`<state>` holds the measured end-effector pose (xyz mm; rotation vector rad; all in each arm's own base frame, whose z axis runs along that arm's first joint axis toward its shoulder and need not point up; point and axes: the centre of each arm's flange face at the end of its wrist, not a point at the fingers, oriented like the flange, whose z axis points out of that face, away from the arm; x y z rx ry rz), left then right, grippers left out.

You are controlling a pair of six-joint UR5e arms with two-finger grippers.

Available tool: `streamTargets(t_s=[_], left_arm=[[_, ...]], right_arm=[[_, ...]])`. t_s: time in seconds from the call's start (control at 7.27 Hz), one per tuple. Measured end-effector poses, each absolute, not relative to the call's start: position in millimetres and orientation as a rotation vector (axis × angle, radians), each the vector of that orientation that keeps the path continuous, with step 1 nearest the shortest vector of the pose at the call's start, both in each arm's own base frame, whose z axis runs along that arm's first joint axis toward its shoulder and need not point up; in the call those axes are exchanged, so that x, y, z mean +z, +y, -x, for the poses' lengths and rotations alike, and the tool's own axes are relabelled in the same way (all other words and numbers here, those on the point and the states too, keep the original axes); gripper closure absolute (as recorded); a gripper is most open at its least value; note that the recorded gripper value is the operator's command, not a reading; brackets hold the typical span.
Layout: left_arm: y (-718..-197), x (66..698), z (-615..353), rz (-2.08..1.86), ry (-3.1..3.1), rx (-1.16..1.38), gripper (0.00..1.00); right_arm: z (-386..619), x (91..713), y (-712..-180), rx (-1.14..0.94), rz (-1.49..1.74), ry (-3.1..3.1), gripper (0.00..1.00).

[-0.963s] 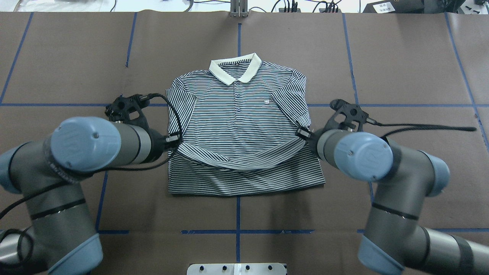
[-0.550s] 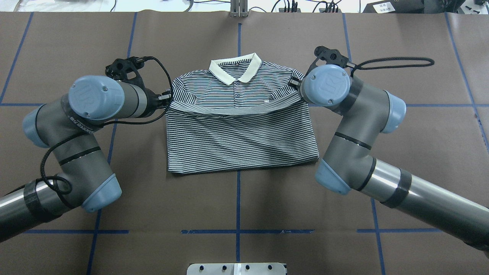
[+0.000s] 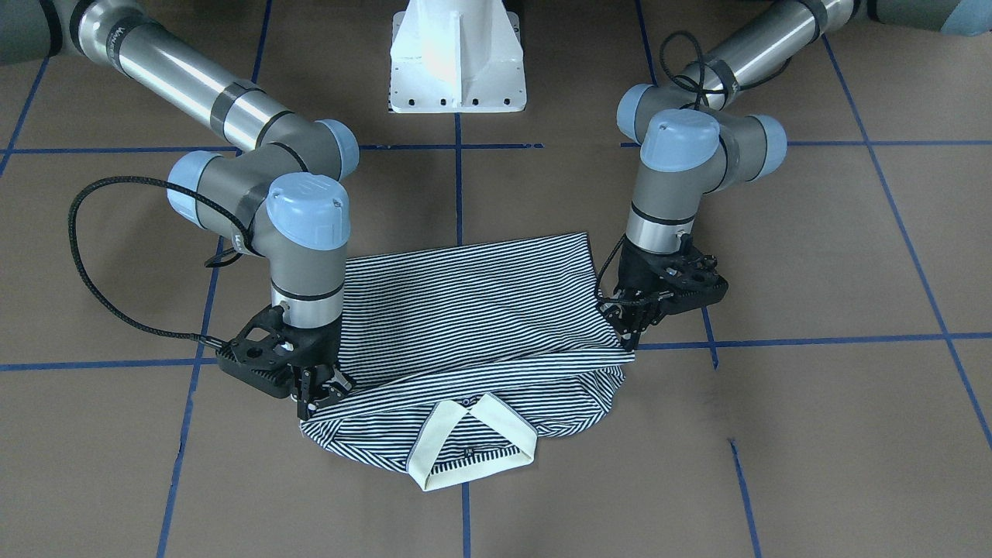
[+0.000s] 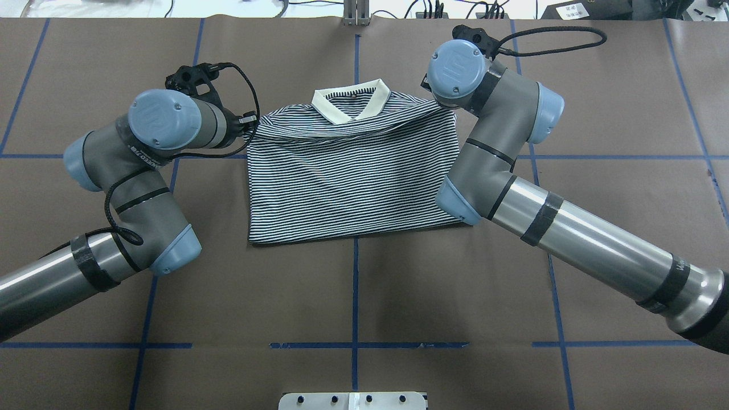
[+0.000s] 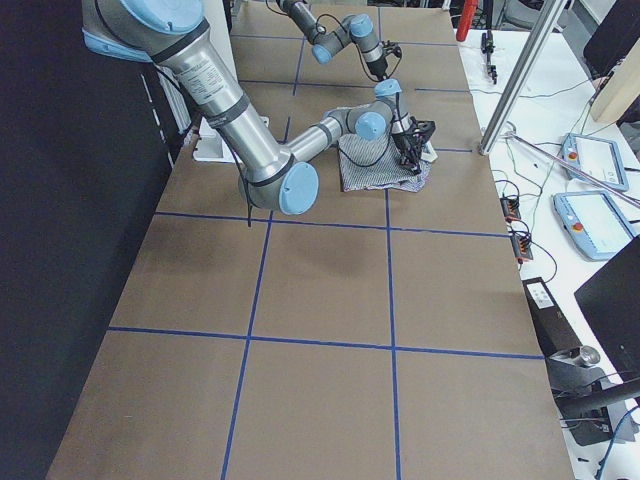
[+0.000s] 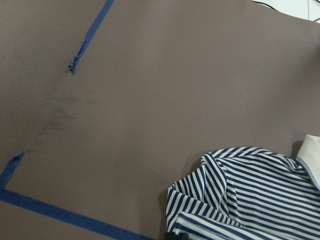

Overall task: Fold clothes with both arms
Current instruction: 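Lift both hem corners and fold them toward the collar, then release the hem near the collar and raise both grippers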

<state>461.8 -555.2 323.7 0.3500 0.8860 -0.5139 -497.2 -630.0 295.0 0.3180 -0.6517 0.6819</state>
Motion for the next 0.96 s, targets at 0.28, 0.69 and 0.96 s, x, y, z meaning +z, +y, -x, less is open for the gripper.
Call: streamTargets(t_s=[0.28, 0.69, 0.96], left_arm=[[-565.4, 332.0, -471.4, -0.359, 0.893, -0.517, 1.00], [-570.8, 342.0, -475.2, -0.380, 0.909, -0.521, 0.86], [-569.5, 340.8, -469.8, -0.410, 0.962, -0.508, 0.82]], right_arm=[[506.0, 306.2, -637.9, 0.679, -0.322, -0.658, 0.77], [519.1, 312.6, -629.5, 0.662, -0.319, -0.658, 0.60], [514.1, 312.1, -622.1, 0.657, -0.318, -0.692, 0.51]])
